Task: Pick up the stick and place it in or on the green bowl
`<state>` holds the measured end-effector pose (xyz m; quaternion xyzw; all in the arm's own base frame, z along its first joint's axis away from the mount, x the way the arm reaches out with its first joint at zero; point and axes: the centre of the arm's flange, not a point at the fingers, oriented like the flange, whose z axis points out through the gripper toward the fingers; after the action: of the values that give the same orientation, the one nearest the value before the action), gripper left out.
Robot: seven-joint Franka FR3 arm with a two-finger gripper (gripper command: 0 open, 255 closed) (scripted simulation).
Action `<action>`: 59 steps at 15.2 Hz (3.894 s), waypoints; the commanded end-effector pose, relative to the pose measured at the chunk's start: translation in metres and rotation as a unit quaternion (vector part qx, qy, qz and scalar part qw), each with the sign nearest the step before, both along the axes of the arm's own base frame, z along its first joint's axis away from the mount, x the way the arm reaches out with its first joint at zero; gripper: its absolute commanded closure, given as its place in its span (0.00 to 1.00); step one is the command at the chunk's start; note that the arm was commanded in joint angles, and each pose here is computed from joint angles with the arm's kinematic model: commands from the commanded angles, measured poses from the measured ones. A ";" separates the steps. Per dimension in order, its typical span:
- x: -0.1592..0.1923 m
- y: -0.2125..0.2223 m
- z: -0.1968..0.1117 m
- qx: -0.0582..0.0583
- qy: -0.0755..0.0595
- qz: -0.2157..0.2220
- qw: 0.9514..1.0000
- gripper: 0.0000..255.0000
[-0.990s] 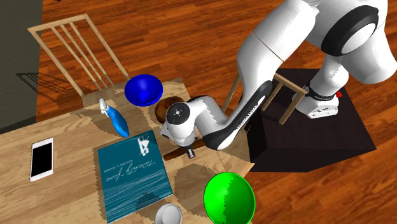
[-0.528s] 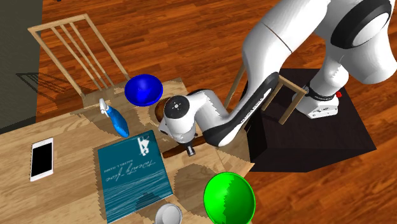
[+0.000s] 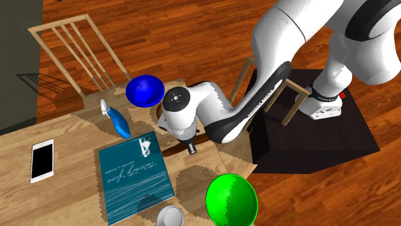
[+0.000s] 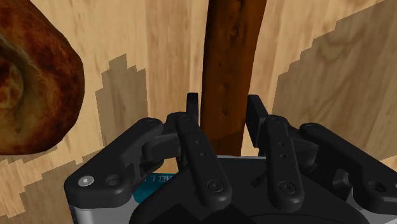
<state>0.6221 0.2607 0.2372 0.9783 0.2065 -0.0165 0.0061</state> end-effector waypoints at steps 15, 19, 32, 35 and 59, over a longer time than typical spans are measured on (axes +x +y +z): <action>-0.001 0.000 0.085 0.000 0.000 0.000 1.000 1.00; -0.027 0.029 0.087 0.000 0.000 0.000 1.000 1.00; -0.141 0.158 0.085 0.000 0.000 0.000 1.000 1.00; -0.171 0.191 0.085 0.000 0.000 0.000 1.000 1.00; -0.171 0.191 0.017 0.000 0.000 0.000 1.000 0.00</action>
<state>0.4515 0.4522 0.2545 0.9783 0.2065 -0.0166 0.0061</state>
